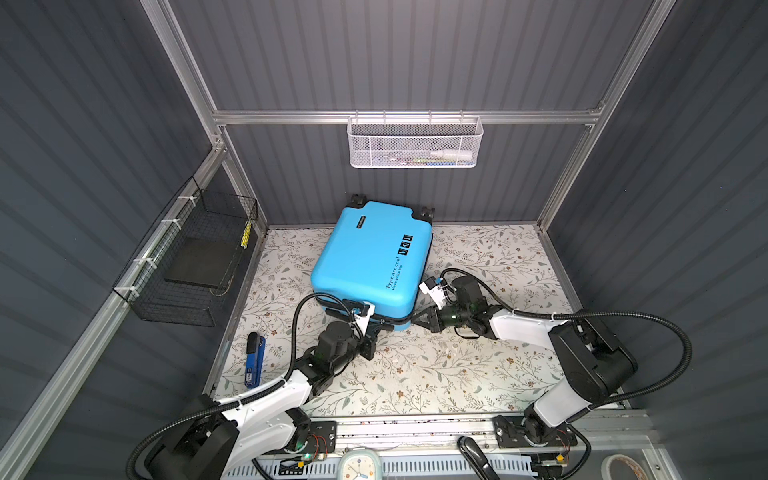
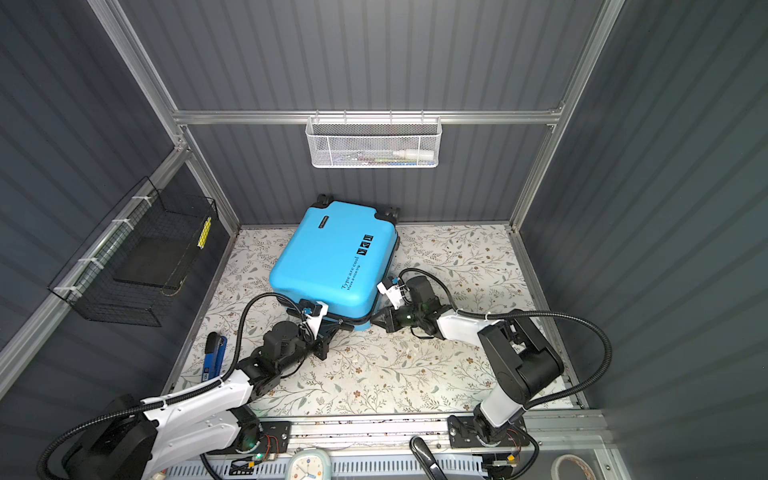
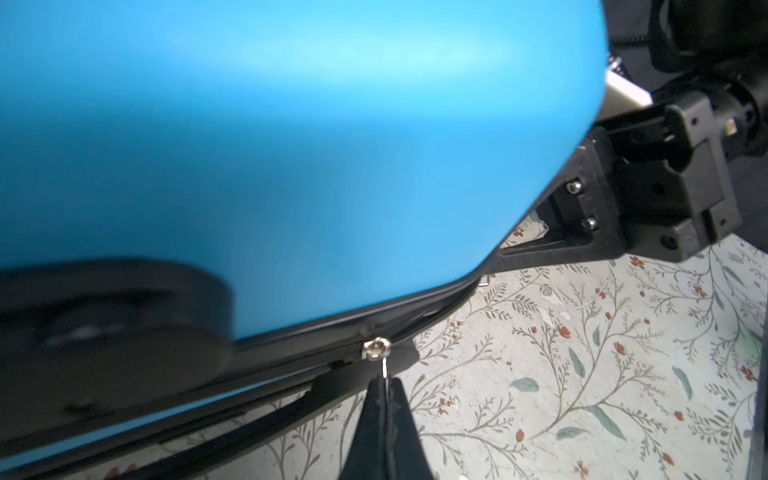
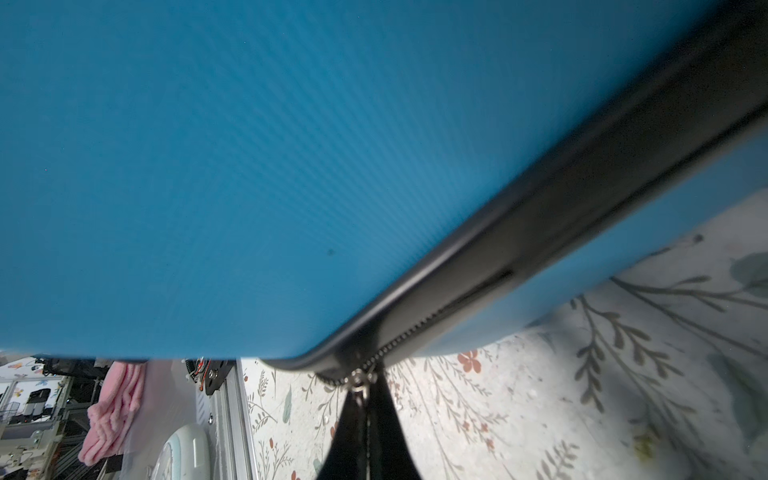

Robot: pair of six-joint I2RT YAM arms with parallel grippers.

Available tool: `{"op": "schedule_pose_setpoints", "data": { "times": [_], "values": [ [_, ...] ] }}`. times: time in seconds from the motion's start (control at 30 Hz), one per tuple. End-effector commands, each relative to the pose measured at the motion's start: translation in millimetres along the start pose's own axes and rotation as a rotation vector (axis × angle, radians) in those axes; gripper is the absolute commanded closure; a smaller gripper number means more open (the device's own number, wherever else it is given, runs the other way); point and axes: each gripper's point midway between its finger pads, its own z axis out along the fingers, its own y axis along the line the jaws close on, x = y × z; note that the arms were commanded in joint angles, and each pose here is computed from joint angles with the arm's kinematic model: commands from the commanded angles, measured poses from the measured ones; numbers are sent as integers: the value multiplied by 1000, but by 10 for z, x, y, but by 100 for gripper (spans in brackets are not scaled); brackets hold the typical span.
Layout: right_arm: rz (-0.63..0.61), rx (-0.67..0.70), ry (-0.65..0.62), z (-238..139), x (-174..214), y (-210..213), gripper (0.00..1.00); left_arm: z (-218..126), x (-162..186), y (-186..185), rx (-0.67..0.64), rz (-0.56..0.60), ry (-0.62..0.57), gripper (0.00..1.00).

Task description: Pack the luggage

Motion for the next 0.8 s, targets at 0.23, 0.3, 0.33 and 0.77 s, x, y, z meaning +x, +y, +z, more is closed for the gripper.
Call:
{"op": "schedule_pose_setpoints", "data": {
  "times": [0.23, 0.3, 0.33, 0.77],
  "values": [
    [28, 95, -13, 112, -47, -158, 100, 329, -228, -766, 246, 96, -27, 100],
    [22, 97, -3, 101, -8, -141, 100, 353, -236, -741, 231, 84, -35, 100],
    [19, 99, 3, 96, 18, -129, 100, 360, -232, -731, 225, 83, -33, 100],
    [-83, 155, 144, 159, 479, 61, 100, 468, -226, -725, 217, 94, -16, 100]
  ]
}}
